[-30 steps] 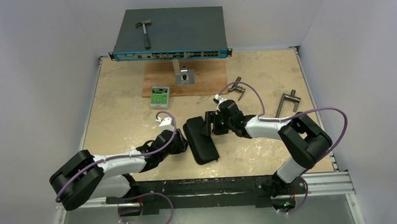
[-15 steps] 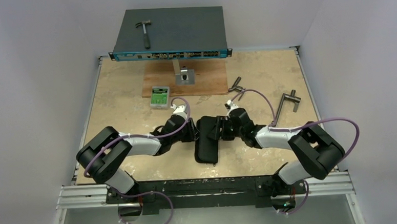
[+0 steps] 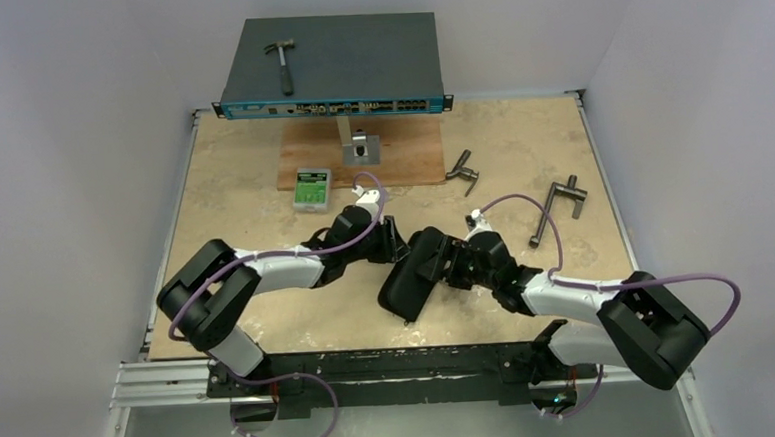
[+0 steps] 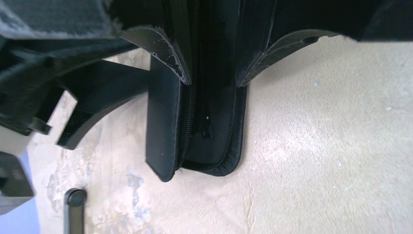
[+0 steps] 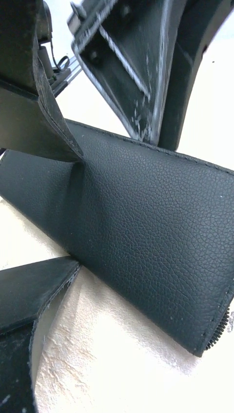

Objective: Sort the hair-cutting tools
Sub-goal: Close the hairdressing tool bag at the center of the board.

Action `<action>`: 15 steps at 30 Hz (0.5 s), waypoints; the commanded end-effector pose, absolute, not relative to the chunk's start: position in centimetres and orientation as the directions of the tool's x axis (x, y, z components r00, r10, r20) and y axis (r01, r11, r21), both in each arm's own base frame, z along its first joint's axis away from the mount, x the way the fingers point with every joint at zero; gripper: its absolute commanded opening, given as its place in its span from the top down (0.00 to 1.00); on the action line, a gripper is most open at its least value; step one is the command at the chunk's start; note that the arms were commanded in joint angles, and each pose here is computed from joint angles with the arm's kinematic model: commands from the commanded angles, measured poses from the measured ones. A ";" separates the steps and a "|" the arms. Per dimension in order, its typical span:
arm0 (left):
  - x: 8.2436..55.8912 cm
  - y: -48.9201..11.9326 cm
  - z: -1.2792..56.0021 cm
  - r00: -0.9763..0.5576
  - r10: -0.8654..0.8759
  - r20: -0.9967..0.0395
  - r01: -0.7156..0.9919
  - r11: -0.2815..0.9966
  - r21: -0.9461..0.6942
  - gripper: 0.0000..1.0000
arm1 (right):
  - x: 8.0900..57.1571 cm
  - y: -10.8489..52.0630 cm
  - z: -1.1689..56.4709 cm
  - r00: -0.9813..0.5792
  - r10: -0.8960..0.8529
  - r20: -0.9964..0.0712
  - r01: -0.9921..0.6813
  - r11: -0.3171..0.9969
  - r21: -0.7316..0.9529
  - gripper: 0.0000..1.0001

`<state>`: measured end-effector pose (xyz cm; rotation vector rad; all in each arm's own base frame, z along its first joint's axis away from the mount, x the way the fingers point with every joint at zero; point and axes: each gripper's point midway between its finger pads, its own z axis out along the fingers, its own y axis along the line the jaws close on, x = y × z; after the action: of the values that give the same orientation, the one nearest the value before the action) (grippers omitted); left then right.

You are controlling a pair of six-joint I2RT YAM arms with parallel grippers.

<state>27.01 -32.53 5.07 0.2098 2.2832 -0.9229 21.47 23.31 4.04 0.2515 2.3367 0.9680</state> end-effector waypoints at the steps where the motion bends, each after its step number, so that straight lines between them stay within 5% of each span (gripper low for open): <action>1: 27.7 -31.7 9.3 -0.699 -0.130 -0.703 0.404 0.739 -0.539 0.61 | 21.9 22.8 3.9 -0.799 0.417 -0.433 -0.006 0.715 0.699 0.29; 15: 26.3 -29.8 8.9 -0.703 -0.124 -0.700 0.384 0.762 -0.521 0.60 | 23.1 22.9 3.3 -0.807 0.427 -0.408 0.019 0.709 0.705 0.32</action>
<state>27.00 -29.49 9.18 0.1330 2.1964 -0.8317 22.73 23.03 3.98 0.3135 2.3294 0.9768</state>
